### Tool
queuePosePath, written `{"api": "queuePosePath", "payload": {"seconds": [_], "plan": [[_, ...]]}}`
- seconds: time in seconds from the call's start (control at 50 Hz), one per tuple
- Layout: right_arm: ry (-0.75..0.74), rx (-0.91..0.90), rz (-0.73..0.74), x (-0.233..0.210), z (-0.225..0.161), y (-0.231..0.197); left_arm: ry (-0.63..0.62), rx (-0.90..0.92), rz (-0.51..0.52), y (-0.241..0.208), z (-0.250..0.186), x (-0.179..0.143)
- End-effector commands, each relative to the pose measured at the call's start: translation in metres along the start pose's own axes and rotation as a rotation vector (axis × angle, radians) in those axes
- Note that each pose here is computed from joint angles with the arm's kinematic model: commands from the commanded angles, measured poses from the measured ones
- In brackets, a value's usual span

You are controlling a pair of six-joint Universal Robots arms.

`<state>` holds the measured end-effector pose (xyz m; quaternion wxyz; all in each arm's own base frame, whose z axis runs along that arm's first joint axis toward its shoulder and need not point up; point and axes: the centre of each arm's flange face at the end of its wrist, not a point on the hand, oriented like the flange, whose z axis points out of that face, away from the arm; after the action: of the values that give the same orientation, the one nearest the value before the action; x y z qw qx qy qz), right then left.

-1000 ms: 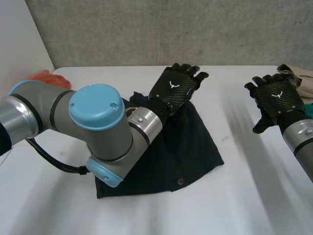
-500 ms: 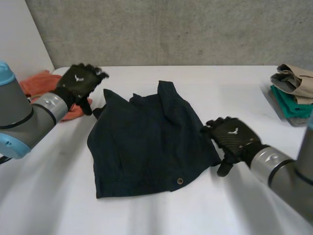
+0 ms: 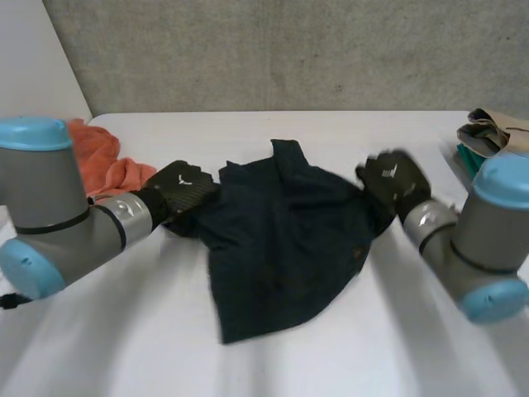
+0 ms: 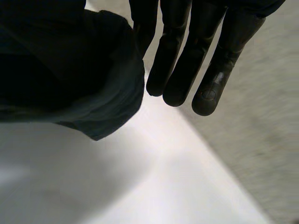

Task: Fold the laundry.

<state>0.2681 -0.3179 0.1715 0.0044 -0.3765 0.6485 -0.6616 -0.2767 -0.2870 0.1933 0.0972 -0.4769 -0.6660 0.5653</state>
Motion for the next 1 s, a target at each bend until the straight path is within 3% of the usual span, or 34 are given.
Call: {"api": "queuePosePath", "payload": {"seconds": [0.02,0.12,0.18,0.3,0.48,0.6,0.7,0.76,0.86,1.0], "plan": [[0.122,0.136,-0.128,0.038,0.054,-0.026,0.014,0.011,-0.138,-0.030,-0.048,0.041],[0.163,0.237,-0.147,0.043,0.094,-0.025,0.021,0.024,-0.213,-0.027,-0.046,0.083],[0.130,0.259,-0.144,0.030,0.109,-0.010,-0.004,0.021,-0.205,-0.024,-0.037,0.095],[0.056,0.235,-0.125,0.014,0.103,-0.003,-0.137,0.005,-0.206,-0.023,-0.033,0.086],[0.111,0.084,-0.009,0.058,0.029,-0.045,-0.290,0.076,-0.218,-0.042,-0.059,0.039],[0.081,-0.097,0.136,0.073,-0.021,-0.051,-0.325,0.065,-0.225,-0.037,-0.066,0.030],[-0.007,-0.356,0.420,0.056,-0.065,-0.030,-0.352,-0.009,-0.252,-0.014,-0.062,0.020],[-0.032,-0.422,0.500,0.042,-0.080,-0.018,-0.318,-0.053,-0.260,0.000,-0.052,0.028],[-0.084,-0.425,0.545,0.020,-0.098,-0.004,-0.244,-0.120,-0.272,0.026,-0.030,0.041],[-0.115,-0.377,0.531,-0.004,-0.096,0.014,-0.262,-0.067,-0.257,0.032,-0.002,0.035]]}}
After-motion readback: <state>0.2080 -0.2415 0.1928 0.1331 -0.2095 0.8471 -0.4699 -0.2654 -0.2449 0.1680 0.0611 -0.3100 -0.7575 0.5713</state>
